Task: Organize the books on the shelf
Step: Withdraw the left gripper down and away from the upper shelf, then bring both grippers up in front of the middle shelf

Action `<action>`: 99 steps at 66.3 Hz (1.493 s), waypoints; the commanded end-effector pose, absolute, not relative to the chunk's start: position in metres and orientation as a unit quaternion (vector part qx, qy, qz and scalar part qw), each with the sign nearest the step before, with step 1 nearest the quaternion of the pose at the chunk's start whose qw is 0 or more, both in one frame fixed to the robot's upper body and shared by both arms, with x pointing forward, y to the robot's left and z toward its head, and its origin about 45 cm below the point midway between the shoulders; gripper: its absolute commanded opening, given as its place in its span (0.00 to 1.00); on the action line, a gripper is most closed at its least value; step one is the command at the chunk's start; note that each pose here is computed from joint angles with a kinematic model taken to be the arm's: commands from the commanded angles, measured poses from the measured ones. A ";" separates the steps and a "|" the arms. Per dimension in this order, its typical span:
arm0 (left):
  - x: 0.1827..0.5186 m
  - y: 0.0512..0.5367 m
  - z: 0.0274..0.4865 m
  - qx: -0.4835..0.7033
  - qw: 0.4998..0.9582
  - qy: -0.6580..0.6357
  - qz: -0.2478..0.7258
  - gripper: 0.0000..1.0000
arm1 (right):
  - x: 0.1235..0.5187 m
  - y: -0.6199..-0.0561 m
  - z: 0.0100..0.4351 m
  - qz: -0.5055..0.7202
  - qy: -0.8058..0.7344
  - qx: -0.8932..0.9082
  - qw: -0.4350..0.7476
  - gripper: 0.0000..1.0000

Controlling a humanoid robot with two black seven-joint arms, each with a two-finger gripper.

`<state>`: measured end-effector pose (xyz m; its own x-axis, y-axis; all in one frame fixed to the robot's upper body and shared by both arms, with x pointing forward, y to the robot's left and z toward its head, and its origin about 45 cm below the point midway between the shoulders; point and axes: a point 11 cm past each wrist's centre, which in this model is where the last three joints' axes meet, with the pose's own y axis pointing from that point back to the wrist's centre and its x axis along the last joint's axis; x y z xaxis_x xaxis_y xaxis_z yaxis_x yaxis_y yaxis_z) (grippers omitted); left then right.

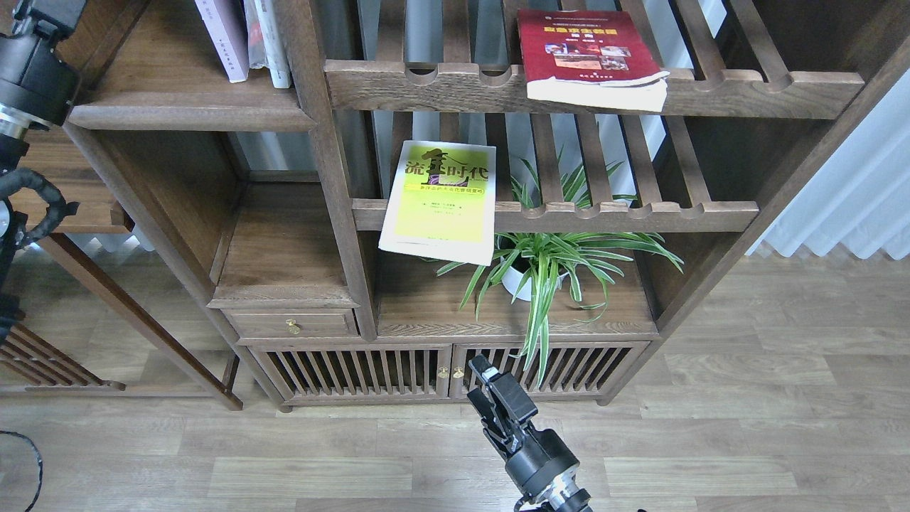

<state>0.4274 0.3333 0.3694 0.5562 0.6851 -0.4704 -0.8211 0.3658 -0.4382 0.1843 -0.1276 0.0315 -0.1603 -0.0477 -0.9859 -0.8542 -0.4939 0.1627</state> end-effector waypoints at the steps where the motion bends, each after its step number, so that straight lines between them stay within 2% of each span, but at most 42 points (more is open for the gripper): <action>1: 0.419 0.329 0.363 -0.323 0.824 0.110 0.453 0.80 | 0.187 -0.131 0.031 0.645 0.405 -0.567 0.315 0.99; 14: 0.412 0.330 0.352 -0.322 0.821 0.121 0.455 0.83 | 0.190 -0.138 0.028 0.635 0.424 -0.558 0.325 0.99; 26: 0.394 0.323 0.303 -0.312 0.811 0.175 0.464 0.83 | 0.195 -0.141 0.029 0.635 0.427 -0.550 0.335 0.99; 35: 0.387 0.321 0.284 -0.308 0.804 0.197 0.468 0.84 | 0.198 -0.147 0.027 0.630 0.435 -0.548 0.337 0.99; 60: 0.377 0.261 0.239 -0.288 0.811 0.279 0.426 0.86 | 0.184 -0.160 0.013 0.632 0.461 -0.525 0.335 0.99; 73: 0.347 0.266 0.189 -0.270 0.784 0.331 0.451 0.89 | 0.185 -0.160 0.013 0.631 0.460 -0.529 0.332 0.99; 99: 0.331 0.260 0.157 -0.250 0.769 0.367 0.460 0.94 | 0.194 -0.158 0.018 0.627 0.453 -0.538 0.334 0.99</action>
